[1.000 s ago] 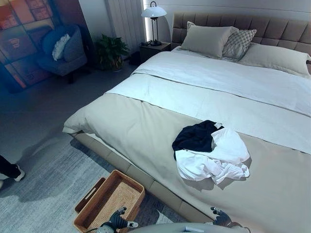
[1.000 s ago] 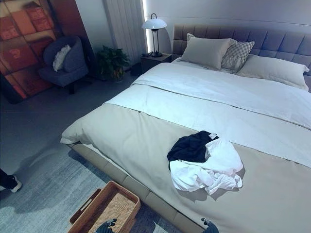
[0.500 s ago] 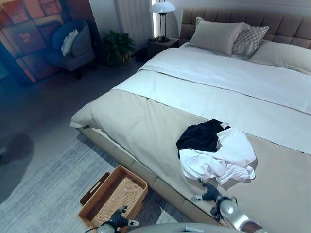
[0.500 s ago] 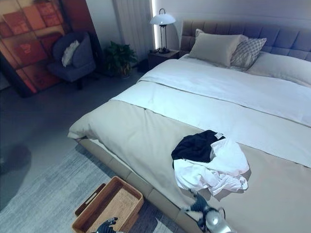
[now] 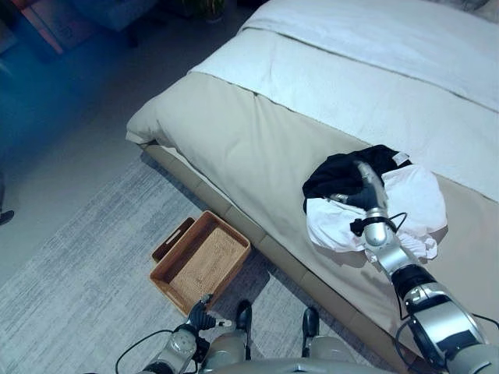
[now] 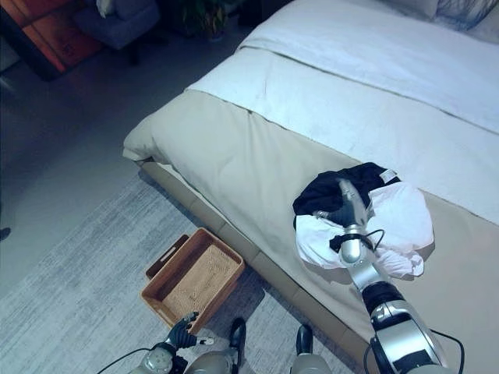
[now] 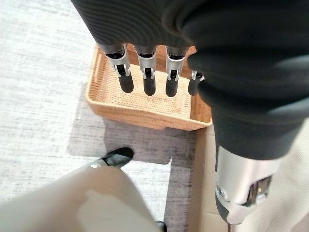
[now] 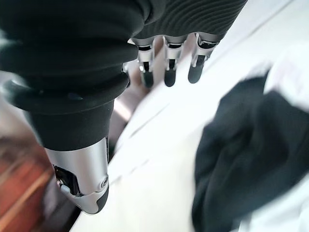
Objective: Pick up clothes into the bucket
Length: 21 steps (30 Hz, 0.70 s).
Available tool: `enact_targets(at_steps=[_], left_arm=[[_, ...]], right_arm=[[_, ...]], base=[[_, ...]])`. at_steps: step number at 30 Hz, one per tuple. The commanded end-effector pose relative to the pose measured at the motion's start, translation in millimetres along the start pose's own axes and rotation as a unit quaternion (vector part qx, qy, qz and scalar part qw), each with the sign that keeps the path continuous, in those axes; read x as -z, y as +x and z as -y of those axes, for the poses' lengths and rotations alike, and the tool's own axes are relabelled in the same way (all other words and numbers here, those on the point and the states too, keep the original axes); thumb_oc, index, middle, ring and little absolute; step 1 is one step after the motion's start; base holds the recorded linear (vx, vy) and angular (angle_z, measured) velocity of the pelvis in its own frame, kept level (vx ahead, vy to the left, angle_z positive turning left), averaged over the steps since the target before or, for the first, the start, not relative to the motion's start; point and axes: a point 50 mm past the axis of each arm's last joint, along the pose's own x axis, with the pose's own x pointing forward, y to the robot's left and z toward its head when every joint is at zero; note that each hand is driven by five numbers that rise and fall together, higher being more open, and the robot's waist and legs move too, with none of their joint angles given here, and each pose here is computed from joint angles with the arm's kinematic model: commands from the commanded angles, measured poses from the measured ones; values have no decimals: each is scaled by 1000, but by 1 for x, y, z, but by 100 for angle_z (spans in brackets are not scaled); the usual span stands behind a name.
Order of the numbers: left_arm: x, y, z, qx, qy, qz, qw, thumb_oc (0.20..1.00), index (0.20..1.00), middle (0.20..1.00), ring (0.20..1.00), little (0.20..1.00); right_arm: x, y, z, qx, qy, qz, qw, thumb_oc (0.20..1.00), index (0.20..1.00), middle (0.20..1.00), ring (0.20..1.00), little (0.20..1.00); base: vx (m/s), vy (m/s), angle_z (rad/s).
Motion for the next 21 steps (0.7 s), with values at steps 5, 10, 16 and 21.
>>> enact_targets(at_steps=[5, 10, 16, 21], left_arm=[[-55, 13, 1, -16, -20, 94, 995, 1000, 1000, 1000, 1000, 1000], [-93, 15, 4, -18, -28, 161, 986, 1000, 1000, 1000, 1000, 1000], [-123, 12, -1, -31, -64, 217, 974, 1000, 1000, 1000, 1000, 1000], [-130, 11, 1, -30, -82, 224, 971, 1000, 1000, 1000, 1000, 1000]], right_arm=[[-8, 37, 70, 166, -67, 14, 984, 1000, 1000, 1000, 1000, 1000], [-9, 50, 108, 233, -97, 5, 968, 1000, 1000, 1000, 1000, 1000], [-3, 56, 129, 269, -102, -30, 957, 1000, 1000, 1000, 1000, 1000], [-1, 62, 139, 275, -83, -73, 955, 1000, 1000, 1000, 1000, 1000]], base=[[-14, -11, -1], [-29, -28, 3], [-53, -34, 7], [-48, -42, 3]])
